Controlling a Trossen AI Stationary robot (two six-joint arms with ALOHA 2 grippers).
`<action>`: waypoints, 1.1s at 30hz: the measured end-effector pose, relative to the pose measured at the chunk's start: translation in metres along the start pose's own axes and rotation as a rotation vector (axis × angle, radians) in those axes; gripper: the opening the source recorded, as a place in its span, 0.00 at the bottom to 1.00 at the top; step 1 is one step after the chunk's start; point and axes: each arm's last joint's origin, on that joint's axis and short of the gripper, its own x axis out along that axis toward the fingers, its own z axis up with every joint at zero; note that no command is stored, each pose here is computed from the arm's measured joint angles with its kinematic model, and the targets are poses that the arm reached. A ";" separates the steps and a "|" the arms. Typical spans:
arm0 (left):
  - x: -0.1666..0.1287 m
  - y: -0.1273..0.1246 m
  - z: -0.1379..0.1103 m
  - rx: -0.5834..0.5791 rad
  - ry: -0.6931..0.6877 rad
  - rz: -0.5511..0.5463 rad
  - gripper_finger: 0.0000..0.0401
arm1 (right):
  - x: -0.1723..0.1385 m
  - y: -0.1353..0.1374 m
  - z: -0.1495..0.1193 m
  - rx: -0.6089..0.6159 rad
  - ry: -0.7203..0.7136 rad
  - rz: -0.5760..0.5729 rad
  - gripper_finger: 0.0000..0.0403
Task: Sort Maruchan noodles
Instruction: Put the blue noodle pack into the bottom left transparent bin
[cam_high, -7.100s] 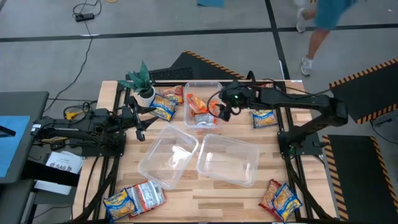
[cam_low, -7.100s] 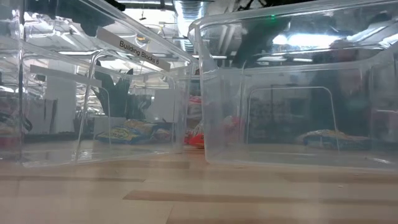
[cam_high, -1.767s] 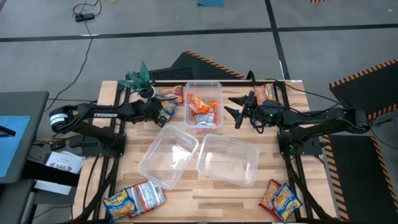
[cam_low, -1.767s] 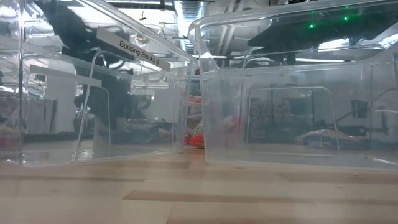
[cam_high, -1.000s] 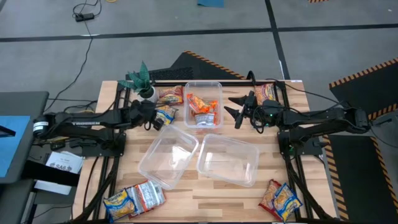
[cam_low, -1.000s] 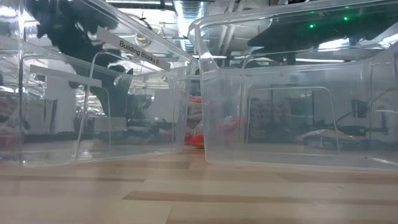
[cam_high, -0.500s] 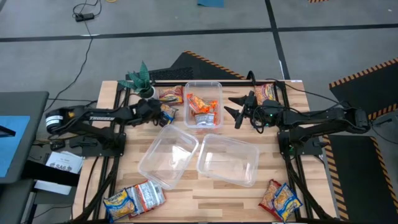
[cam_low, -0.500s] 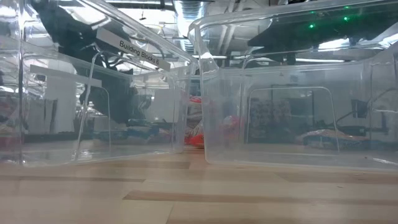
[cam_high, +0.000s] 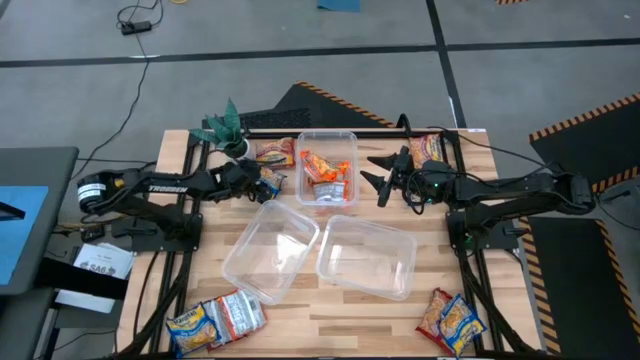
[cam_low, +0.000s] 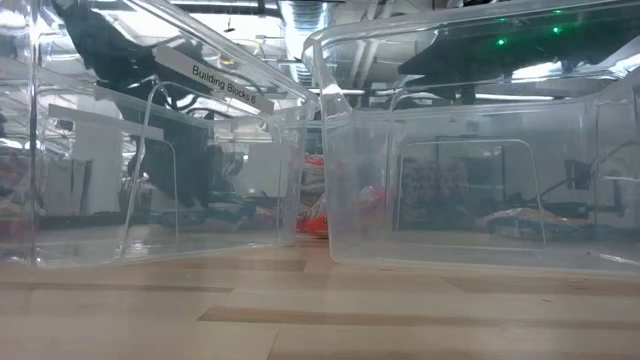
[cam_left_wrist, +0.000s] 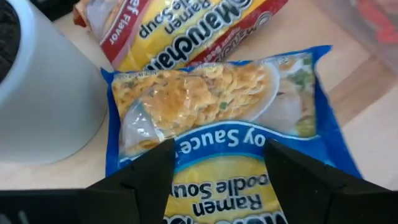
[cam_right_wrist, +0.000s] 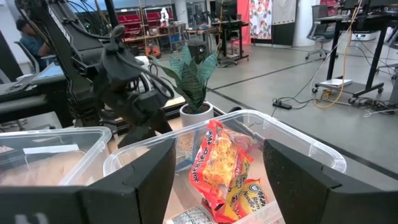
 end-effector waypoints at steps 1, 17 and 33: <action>0.003 -0.001 -0.001 0.001 0.006 0.006 0.59 | 0.000 0.000 0.000 0.000 0.000 0.000 0.66; 0.025 -0.006 -0.004 0.052 0.177 0.007 0.38 | 0.000 0.000 0.000 0.000 0.001 0.000 0.66; -0.037 -0.025 0.009 0.176 0.065 -0.005 0.00 | 0.000 0.000 0.000 0.000 0.001 0.000 0.66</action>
